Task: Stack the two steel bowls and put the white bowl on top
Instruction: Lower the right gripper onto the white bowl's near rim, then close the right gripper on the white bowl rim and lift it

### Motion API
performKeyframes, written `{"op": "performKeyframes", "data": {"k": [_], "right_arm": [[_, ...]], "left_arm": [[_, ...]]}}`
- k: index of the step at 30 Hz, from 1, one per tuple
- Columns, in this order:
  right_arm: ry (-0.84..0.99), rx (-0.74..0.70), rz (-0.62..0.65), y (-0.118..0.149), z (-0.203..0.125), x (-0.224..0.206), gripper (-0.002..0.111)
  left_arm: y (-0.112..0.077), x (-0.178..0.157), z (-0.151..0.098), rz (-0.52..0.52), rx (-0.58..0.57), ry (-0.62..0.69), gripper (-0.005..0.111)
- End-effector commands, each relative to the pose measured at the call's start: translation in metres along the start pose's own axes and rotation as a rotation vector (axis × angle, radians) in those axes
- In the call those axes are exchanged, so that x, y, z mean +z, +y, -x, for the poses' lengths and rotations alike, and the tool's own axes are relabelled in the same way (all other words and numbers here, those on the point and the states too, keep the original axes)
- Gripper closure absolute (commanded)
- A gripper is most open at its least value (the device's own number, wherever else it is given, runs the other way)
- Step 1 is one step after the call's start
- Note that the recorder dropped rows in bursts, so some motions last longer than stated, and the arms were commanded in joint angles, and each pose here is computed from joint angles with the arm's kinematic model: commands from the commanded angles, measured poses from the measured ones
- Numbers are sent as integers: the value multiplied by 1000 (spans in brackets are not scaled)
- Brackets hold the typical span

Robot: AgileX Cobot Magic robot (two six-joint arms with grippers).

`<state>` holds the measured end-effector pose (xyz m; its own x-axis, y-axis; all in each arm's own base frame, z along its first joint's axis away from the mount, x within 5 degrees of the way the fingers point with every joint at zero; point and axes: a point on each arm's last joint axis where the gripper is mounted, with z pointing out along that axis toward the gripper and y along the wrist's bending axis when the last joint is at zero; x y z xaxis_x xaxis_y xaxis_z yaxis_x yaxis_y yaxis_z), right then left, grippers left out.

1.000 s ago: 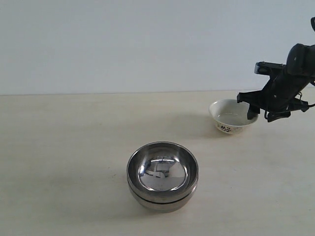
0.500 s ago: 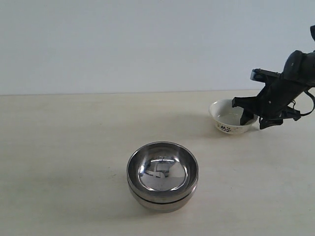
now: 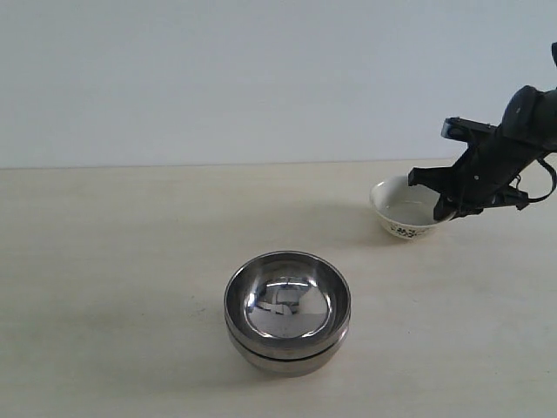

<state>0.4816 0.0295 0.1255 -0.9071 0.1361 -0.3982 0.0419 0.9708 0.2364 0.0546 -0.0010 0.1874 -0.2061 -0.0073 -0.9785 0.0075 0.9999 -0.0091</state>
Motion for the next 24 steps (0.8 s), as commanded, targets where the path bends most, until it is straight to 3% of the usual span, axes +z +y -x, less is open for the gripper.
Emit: {"op": "performKeyframes", "data": {"k": [1,12,24], "right_arm": [[5,-26,2,-1,0,0,108],[28,-34,25,5,2,-18,108],[124,-45,170,17,-8,-24,108]], "left_arm": [[0,0,-1,4,0,1,103],[0,0,-1,4,0,1,103],[0,0,-1,4,0,1,103]]}}
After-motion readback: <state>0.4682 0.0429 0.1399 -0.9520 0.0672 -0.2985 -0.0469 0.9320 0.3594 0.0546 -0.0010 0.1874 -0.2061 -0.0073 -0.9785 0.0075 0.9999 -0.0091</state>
